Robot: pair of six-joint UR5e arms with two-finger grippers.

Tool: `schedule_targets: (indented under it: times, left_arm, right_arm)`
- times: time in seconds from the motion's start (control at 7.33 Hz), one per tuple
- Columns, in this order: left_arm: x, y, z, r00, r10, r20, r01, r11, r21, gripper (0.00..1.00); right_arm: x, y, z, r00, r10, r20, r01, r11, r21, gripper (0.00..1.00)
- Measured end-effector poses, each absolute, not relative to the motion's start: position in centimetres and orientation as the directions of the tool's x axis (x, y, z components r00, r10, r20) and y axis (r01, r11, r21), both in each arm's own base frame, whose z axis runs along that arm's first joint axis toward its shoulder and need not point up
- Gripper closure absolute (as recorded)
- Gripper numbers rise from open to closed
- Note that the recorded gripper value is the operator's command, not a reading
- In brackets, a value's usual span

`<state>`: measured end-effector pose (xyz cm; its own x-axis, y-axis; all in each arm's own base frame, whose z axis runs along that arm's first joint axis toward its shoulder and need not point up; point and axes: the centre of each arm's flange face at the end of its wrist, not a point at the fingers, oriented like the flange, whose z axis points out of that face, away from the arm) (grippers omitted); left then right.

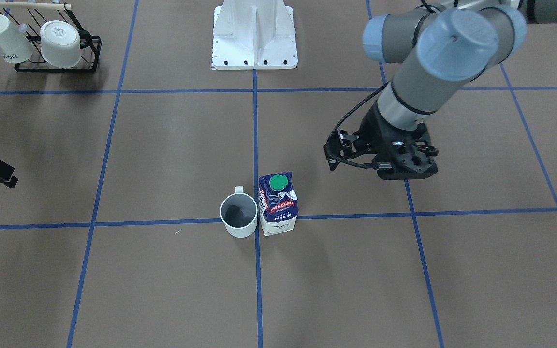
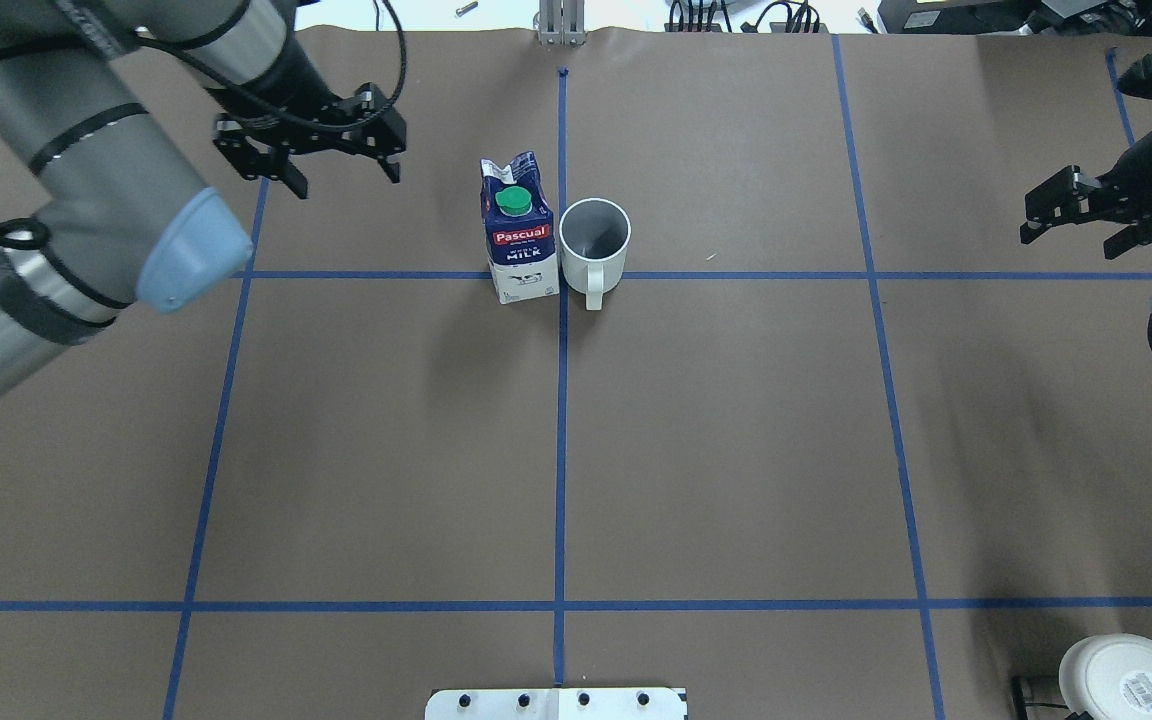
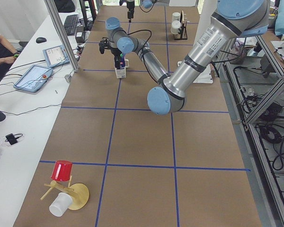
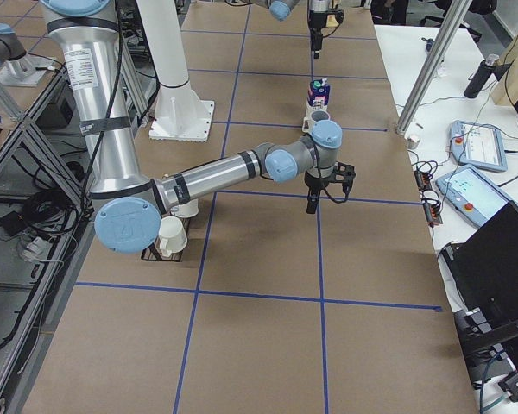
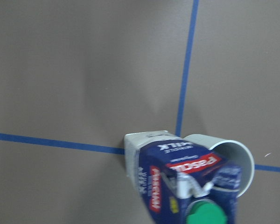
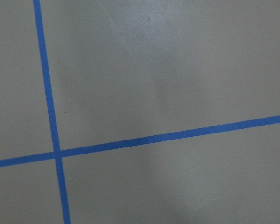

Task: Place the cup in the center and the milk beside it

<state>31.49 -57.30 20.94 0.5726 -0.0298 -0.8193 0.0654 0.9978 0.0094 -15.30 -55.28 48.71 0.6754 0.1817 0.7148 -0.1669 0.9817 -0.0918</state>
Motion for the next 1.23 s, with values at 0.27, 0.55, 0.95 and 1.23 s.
schedule_targets:
  times: [0.27, 0.55, 0.95, 1.23]
  left_arm:
    - [21.6, -56.2, 30.8, 0.629, 0.044, -0.776, 0.016, 0.997, 0.070, 0.01]
    - [10.6, -54.0, 44.5, 0.678, 0.065, -0.732, -0.007, 0.997, 0.082, 0.01]
    - [-1.4, -48.7, 60.8, 0.742, 0.000, -0.670, 0.033, 0.999, 0.036, 0.01]
    - [-3.3, -46.1, 65.2, 0.758, -0.012, -0.652, 0.027, 1.000, 0.013, 0.01]
  right_arm:
    - [-10.2, -57.3, 51.9, 0.706, 0.176, 0.686, -0.201, 0.979, -0.044, 0.00]
    - [-5.5, -57.0, 55.1, 0.717, 0.074, 0.693, -0.125, 0.992, 0.022, 0.00]
    - [-2.9, -52.6, 59.7, 0.661, 0.032, 0.749, -0.092, 0.995, 0.039, 0.00]
    - [-2.3, -51.4, 61.7, 0.672, 0.052, 0.739, -0.101, 0.995, 0.021, 0.00]
